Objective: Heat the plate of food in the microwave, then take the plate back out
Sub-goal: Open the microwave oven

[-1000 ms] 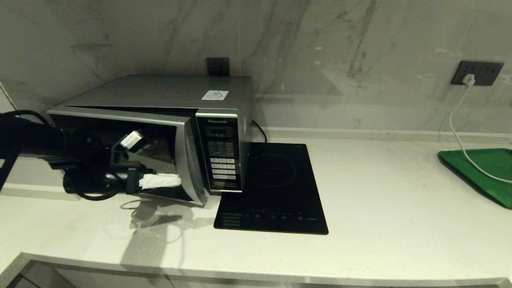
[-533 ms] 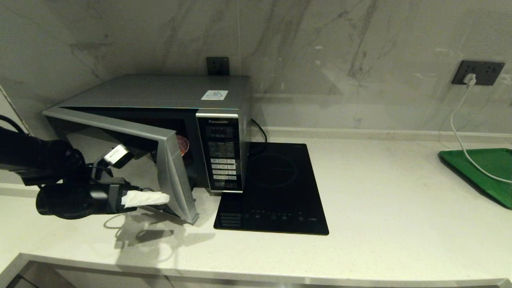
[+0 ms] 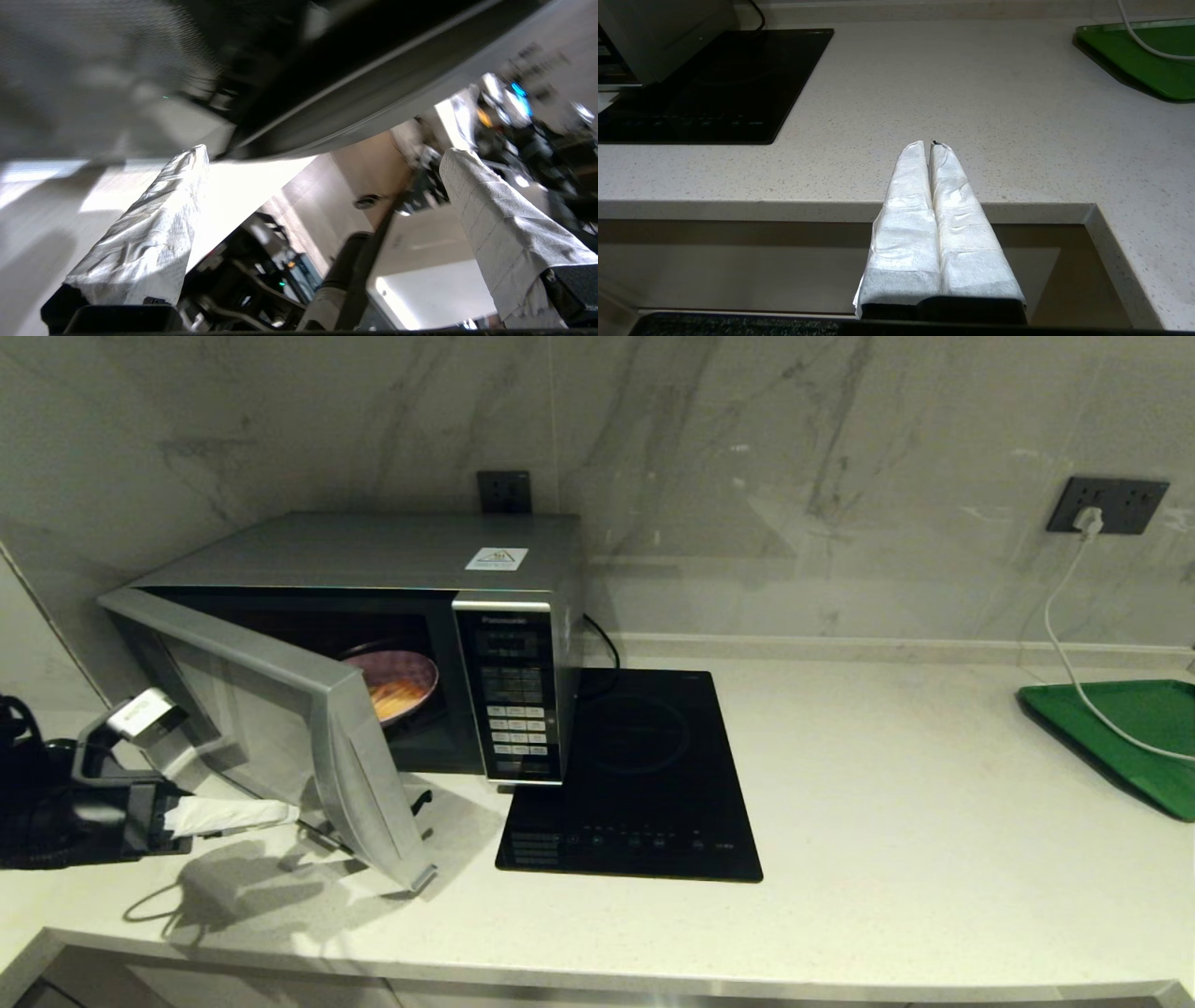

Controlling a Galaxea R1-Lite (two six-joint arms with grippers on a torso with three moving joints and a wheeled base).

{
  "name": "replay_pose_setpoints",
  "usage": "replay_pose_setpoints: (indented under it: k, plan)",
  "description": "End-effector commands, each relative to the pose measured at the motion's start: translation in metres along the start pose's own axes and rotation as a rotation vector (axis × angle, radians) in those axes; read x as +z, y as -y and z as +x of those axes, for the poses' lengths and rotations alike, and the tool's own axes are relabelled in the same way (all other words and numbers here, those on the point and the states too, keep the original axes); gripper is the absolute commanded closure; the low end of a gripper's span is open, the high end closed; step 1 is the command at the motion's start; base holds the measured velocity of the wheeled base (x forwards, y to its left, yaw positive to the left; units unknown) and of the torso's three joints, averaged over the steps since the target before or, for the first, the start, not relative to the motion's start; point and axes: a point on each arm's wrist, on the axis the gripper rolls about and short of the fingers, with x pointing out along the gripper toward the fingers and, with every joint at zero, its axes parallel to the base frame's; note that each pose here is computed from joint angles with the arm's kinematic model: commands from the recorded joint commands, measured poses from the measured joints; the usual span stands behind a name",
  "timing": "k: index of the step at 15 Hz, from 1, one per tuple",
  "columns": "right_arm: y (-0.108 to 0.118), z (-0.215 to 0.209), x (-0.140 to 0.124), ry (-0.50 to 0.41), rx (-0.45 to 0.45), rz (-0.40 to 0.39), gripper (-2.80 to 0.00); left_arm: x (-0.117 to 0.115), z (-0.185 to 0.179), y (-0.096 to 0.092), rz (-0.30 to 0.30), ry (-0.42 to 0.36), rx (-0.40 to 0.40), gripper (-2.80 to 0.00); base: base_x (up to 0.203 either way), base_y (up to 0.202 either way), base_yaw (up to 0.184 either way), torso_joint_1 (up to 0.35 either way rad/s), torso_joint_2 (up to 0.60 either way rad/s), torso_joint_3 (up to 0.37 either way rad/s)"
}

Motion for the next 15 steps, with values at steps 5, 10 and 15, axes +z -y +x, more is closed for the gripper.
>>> replay_pose_setpoints:
  k: [5, 10, 15]
  plan:
    - [0.000, 0.000, 0.000, 0.000, 0.001, 0.001, 0.00, -0.011, -0.048, 0.024, 0.019, 0.093, 0.152, -2.80, 0.000, 0.000, 0.000, 0.000, 0.00, 0.000]
    - [0.000, 0.000, 0.000, 0.000, 0.001, 0.001, 0.00, -0.019, -0.054, 0.125, 0.252, 0.091, 0.288, 0.00, 0.000, 0.000, 0.000, 0.000, 0.00, 0.000]
    - [0.000, 0.000, 0.000, 0.000, 0.002, 0.001, 0.00, 0.029, -0.072, 0.224, 0.477, 0.153, 0.482, 0.00, 0.000, 0.000, 0.000, 0.000, 0.00, 0.000]
